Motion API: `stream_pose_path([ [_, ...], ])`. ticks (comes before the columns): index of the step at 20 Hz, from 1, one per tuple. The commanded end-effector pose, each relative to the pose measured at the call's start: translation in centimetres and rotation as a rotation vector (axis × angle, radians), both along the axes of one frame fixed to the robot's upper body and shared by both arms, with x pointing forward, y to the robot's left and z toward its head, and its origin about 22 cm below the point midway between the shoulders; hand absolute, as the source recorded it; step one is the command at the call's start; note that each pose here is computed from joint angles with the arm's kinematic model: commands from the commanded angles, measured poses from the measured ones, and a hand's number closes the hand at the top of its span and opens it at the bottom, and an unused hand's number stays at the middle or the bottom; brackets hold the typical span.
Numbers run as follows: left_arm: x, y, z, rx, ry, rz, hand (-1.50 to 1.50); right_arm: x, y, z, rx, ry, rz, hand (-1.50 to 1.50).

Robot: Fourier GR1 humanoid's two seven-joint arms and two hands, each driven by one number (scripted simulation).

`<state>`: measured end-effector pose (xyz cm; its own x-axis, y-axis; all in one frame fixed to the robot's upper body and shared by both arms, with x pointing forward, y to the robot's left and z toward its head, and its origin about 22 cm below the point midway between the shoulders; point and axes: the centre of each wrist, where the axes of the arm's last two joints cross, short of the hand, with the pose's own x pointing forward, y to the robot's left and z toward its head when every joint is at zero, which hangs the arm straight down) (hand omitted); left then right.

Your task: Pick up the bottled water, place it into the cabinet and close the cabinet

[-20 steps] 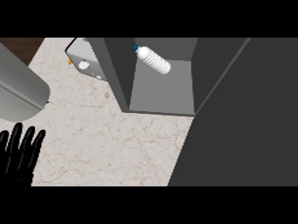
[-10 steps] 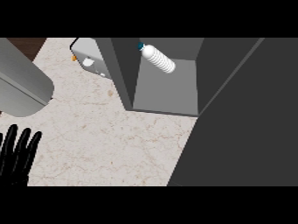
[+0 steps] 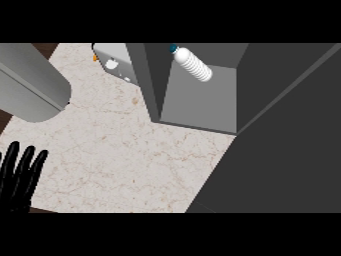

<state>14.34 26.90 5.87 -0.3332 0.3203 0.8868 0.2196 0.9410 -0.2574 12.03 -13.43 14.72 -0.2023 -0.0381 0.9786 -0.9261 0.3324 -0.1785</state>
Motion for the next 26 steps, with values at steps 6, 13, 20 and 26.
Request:
stream_pose_path([
  [6,0.2,1.0,0.2,0.008,-0.006,0.002,-1.5,2.7,1.9,-2.0,0.173,0.305,-0.135,1.5],
  [13,-0.6,1.4,-0.6,0.004,0.019,0.035,-1.5,3.4,-0.6,-2.6,0.256,0.324,-0.397,1.5],
  [20,-0.4,1.5,-0.3,-0.007,0.013,0.003,-1.5,7.2,-1.3,-3.0,0.303,0.336,-0.552,1.5],
  [26,0.0,1.7,0.2,-0.008,0.011,-0.031,-1.5,14.0,1.0,-1.8,0.306,0.372,-0.677,1.5],
])
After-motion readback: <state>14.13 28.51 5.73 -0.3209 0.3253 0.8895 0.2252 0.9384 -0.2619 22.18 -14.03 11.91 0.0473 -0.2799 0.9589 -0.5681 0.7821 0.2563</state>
